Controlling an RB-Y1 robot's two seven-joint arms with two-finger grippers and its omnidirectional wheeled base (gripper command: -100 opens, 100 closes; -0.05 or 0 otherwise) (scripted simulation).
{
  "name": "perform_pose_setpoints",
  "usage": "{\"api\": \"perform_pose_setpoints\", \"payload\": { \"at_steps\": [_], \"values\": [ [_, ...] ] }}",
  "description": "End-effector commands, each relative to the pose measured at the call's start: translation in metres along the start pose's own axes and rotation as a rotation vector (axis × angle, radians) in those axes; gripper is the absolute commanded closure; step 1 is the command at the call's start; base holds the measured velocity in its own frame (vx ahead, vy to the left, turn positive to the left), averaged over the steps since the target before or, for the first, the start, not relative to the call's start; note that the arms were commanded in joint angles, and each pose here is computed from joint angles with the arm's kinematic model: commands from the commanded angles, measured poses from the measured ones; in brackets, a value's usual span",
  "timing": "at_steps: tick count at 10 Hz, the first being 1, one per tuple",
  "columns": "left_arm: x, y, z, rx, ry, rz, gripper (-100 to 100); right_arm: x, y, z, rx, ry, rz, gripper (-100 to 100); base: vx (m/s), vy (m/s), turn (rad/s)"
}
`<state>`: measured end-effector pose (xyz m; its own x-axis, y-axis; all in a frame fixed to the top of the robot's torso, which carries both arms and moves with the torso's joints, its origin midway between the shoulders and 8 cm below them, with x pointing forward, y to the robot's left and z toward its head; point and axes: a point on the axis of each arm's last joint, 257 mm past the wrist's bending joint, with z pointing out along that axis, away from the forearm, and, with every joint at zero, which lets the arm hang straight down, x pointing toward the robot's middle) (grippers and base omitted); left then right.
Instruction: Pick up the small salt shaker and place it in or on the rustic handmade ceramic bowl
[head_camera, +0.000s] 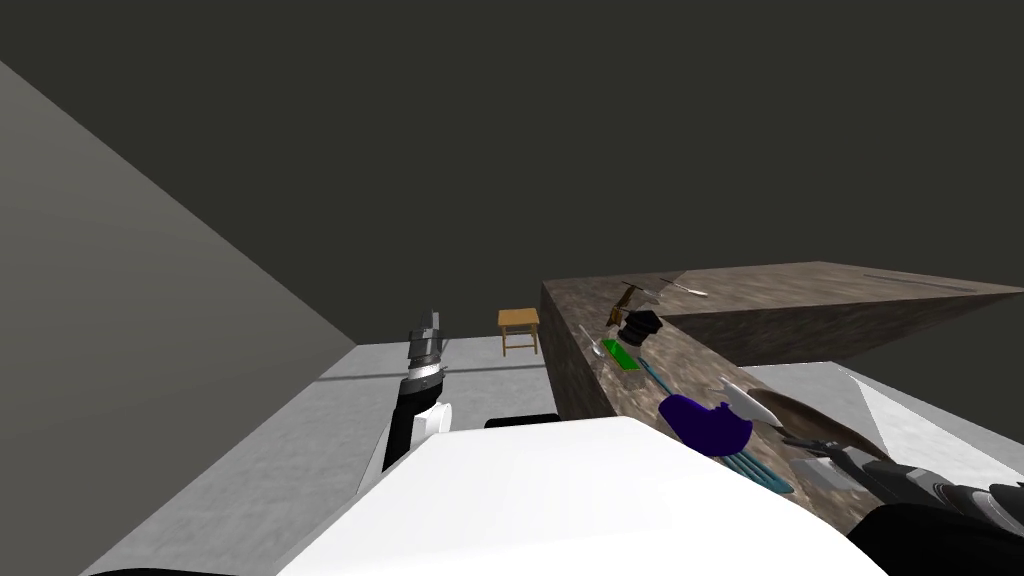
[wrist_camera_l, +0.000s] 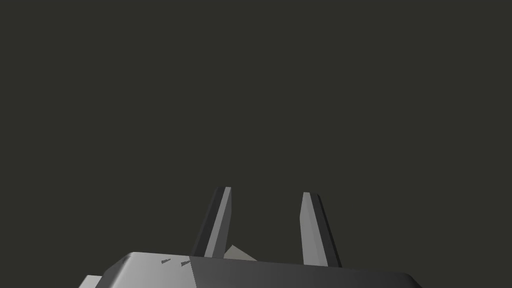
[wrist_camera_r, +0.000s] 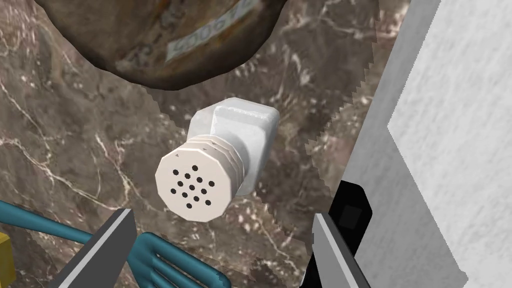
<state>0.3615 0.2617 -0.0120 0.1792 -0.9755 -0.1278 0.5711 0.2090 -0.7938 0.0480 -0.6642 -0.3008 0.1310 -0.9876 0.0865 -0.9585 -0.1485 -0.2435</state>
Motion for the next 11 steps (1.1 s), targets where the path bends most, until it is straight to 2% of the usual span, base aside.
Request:
{"api": "perform_pose_setpoints", "payload": {
  "at_steps": [1, 2, 3, 4, 8, 10, 11],
  "values": [
    [0.0, 0.0, 0.0, 0.0, 0.0, 0.0, 0, -0.002, 0.006, 0.009, 0.0, 0.005, 0.008, -100, 0.018, -0.019, 0.074],
    [0.0, 0.0, 0.0, 0.0, 0.0, 0.0, 0, -0.004, 0.01, 0.013, 0.0, 0.006, 0.012, -100, 0.016, -0.016, 0.039],
    [0.0, 0.0, 0.0, 0.0, 0.0, 0.0, 0, -0.004, 0.008, 0.008, 0.0, 0.004, 0.009, -100, 0.007, -0.006, 0.007],
    [0.0, 0.0, 0.0, 0.0, 0.0, 0.0, 0, -0.004, 0.008, 0.009, 0.0, 0.006, 0.009, 100, 0.0, 0.0, 0.0],
    [0.0, 0.0, 0.0, 0.0, 0.0, 0.0, 0, -0.004, 0.008, 0.009, 0.0, 0.006, 0.009, 100, 0.0, 0.0, 0.0],
    [0.0, 0.0, 0.0, 0.0, 0.0, 0.0, 0, 0.002, 0.014, 0.006, -0.016, 0.012, 0.031, -100, -0.029, 0.016, 0.096],
    [0.0, 0.0, 0.0, 0.0, 0.0, 0.0, 0, 0.007, 0.02, 0.003, -0.037, 0.019, 0.046, -100, -0.118, 0.079, 0.316]
  ]
}}
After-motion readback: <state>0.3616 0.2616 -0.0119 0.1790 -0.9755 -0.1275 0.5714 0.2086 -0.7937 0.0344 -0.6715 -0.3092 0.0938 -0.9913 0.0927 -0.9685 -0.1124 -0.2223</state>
